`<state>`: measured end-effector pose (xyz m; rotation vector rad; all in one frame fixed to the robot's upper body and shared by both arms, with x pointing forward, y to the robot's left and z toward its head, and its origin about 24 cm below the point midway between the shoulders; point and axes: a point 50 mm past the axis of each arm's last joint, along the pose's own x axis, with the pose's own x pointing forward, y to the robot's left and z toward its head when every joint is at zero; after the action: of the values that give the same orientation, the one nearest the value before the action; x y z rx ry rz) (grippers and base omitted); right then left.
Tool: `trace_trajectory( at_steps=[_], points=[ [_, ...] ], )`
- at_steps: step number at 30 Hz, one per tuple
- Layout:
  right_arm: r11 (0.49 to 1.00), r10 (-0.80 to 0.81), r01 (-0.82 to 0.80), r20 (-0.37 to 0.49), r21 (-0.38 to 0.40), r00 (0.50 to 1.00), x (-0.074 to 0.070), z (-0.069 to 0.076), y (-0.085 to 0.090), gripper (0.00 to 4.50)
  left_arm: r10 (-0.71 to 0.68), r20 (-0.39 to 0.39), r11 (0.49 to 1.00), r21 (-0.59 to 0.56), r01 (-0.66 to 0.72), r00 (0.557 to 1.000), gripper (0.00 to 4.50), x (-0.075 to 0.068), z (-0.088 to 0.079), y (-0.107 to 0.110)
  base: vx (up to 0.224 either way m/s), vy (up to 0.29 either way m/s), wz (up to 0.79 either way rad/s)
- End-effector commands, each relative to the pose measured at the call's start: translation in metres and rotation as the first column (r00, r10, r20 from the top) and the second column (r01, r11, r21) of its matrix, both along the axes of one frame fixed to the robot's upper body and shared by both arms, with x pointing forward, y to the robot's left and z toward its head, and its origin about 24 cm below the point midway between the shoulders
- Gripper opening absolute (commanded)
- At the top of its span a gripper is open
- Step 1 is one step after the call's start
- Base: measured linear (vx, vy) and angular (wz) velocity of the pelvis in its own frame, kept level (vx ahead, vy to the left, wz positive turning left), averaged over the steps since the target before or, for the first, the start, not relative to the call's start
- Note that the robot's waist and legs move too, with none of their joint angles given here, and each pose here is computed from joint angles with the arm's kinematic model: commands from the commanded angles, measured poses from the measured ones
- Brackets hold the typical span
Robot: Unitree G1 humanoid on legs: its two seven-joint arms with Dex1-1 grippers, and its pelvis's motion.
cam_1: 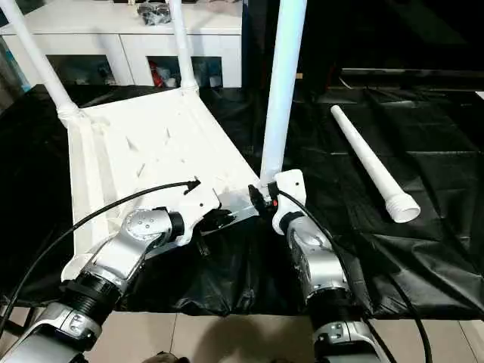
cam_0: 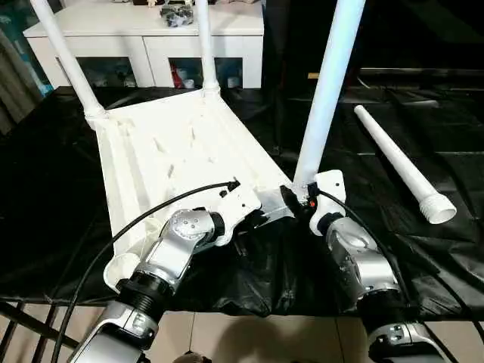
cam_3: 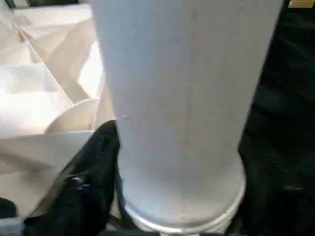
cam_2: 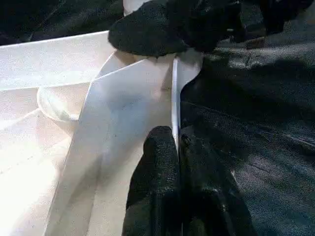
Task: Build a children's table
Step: Rotate leg to tighten
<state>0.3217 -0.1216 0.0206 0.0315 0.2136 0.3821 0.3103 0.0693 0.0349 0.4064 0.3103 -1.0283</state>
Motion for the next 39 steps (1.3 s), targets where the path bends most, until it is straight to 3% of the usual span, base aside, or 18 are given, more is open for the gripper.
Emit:
trace_trajectory(
  at_steps=[1,3,7,8,10,16,17,18,20,21,22,23,26,30,39],
  points=[
    [0.988,0.140,-0.141,0.017,0.056,0.990,-0.004,0.003,0.032,3.56,-0.090,0.056,0.993,-0.068,0.094,0.994,0.00,-0.006,0.012,-0.028,0.000,0.000,0.00],
    [0.988,0.156,-0.156,0.041,0.017,0.987,-0.003,0.006,0.028,3.84,-0.100,0.057,0.993,-0.064,0.103,0.993,0.00,-0.006,0.012,-0.022,0.000,0.000,0.00],
    [0.979,0.200,-0.197,0.055,-0.047,0.978,0.000,0.009,0.017,3.84,-0.114,0.052,0.992,-0.048,0.117,0.992,0.00,-0.007,0.011,-0.010,0.000,0.000,0.00],
    [0.962,0.262,-0.256,0.046,-0.098,0.964,0.001,0.010,0.008,3.84,-0.135,0.047,0.990,-0.041,0.137,0.990,0.00,-0.008,0.011,-0.001,0.000,0.000,0.00],
    [0.945,0.314,-0.309,0.033,-0.105,0.949,0.000,0.011,0.003,3.84,-0.153,0.038,0.987,-0.046,0.155,0.987,0.00,-0.009,0.011,0.005,0.000,0.000,0.00],
    [0.804,0.586,-0.582,-0.004,-0.119,0.810,-0.013,0.016,-0.006,3.84,-0.227,0.005,0.973,-0.029,0.227,0.974,0.00,-0.013,0.012,0.022,0.000,0.000,0.00],
    [0.804,0.586,-0.582,-0.004,-0.119,0.810,-0.013,0.016,-0.006,3.84,-0.227,0.005,0.973,-0.029,0.227,0.974,0.00,-0.013,0.012,0.022,0.000,0.000,0.00],
    [0.745,0.659,-0.657,-0.022,-0.116,0.752,-0.018,0.017,-0.008,3.84,-0.250,-0.006,0.968,-0.022,0.250,0.968,0.00,-0.014,0.012,0.027,0.000,0.000,0.00],
    [0.694,0.711,-0.711,-0.042,-0.115,0.702,-0.023,0.017,-0.010,3.84,-0.267,-0.014,0.964,-0.016,0.267,0.964,0.00,-0.015,0.012,0.030,0.000,0.000,0.00],
    [0.639,0.760,-0.761,-0.066,-0.114,0.647,-0.027,0.017,-0.012,3.84,-0.283,-0.023,0.959,-0.011,0.283,0.959,0.00,-0.015,0.013,0.034,0.000,0.000,0.00],
    [0.607,0.784,-0.787,-0.079,-0.112,0.616,-0.030,0.017,-0.013,3.84,-0.291,-0.027,0.957,-0.009,0.291,0.956,0.00,-0.015,0.013,0.036,0.000,0.000,0.00],
    [0.607,0.784,-0.787,-0.079,-0.112,0.616,-0.030,0.017,-0.013,3.84,-0.291,-0.027,0.957,-0.009,0.291,0.956,0.00,-0.015,0.013,0.036,0.000,0.000,0.00],
    [0.499,0.853,-0.861,-0.115,-0.099,0.508,-0.036,0.020,-0.017,3.56,-0.332,-0.050,0.943,0.016,0.333,0.942,0.00,-0.017,0.013,0.046,0.000,0.000,0.00],
    [0.464,0.869,-0.879,-0.135,-0.111,0.476,-0.036,0.021,-0.018,3.26,-0.343,-0.060,0.938,0.033,0.345,0.938,0.00,-0.016,0.013,0.052,0.000,0.000,0.00],
    [0.448,0.881,-0.889,-0.119,-0.098,0.457,-0.040,0.020,-0.012,2.76,-0.352,-0.071,0.935,0.030,0.355,0.933,0.00,-0.018,0.013,0.054,0.000,0.000,0.00]
  ],
)
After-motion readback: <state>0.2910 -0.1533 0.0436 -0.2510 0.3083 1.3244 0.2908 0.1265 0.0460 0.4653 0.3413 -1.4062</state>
